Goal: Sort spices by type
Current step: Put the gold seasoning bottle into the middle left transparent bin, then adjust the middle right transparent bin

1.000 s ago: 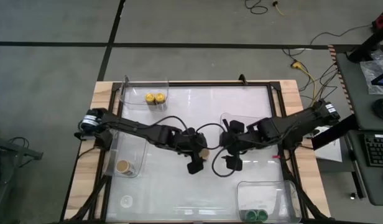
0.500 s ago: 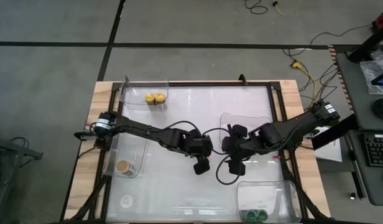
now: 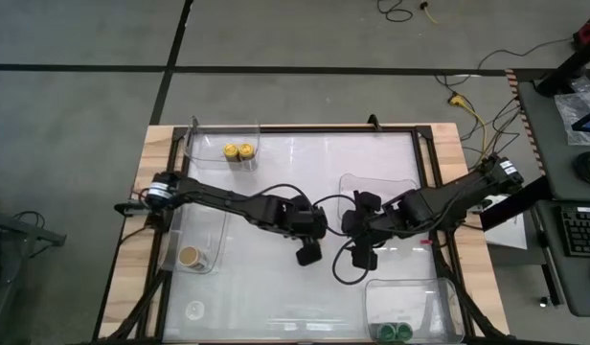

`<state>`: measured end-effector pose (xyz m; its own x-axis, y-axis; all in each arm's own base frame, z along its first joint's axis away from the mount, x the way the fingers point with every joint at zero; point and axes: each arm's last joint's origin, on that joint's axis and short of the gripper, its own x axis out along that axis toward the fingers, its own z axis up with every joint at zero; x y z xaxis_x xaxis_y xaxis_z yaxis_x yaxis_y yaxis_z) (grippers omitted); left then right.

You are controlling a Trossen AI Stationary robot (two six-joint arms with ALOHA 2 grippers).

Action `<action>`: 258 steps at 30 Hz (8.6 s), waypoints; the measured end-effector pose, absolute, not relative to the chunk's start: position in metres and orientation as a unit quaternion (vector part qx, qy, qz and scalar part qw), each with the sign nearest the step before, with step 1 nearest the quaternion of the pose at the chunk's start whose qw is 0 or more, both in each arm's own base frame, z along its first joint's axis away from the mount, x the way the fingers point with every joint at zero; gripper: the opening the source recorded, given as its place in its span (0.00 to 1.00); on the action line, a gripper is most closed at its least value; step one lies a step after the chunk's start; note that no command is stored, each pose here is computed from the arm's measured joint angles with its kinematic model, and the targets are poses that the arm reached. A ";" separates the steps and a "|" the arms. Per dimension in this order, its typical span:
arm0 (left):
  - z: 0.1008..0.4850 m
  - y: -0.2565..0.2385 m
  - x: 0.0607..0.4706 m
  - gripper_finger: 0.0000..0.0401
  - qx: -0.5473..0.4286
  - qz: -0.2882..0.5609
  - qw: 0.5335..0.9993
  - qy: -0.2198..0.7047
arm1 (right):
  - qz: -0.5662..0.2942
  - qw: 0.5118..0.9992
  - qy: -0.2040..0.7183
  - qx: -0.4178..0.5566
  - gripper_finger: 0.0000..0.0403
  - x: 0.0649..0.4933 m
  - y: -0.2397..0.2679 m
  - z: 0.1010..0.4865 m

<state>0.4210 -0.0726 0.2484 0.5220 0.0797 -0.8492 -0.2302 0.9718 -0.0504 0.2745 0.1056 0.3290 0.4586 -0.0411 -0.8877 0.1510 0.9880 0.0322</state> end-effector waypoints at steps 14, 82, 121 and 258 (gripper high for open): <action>0.244 -0.062 0.423 0.87 -0.058 0.084 0.871 0.480 | -0.067 0.850 0.518 0.069 0.90 0.274 0.105 0.328; 0.322 -0.063 0.169 0.63 -0.041 0.017 0.828 0.559 | -0.170 0.859 0.480 0.044 0.90 0.275 0.096 0.327; 0.254 -0.087 0.135 0.63 -0.055 -0.055 0.830 0.553 | -0.237 0.845 0.467 0.107 0.90 0.284 0.066 0.327; 0.236 0.027 0.105 0.90 -0.107 0.379 0.689 0.609 | -0.263 0.856 0.423 0.134 0.90 0.290 0.064 0.327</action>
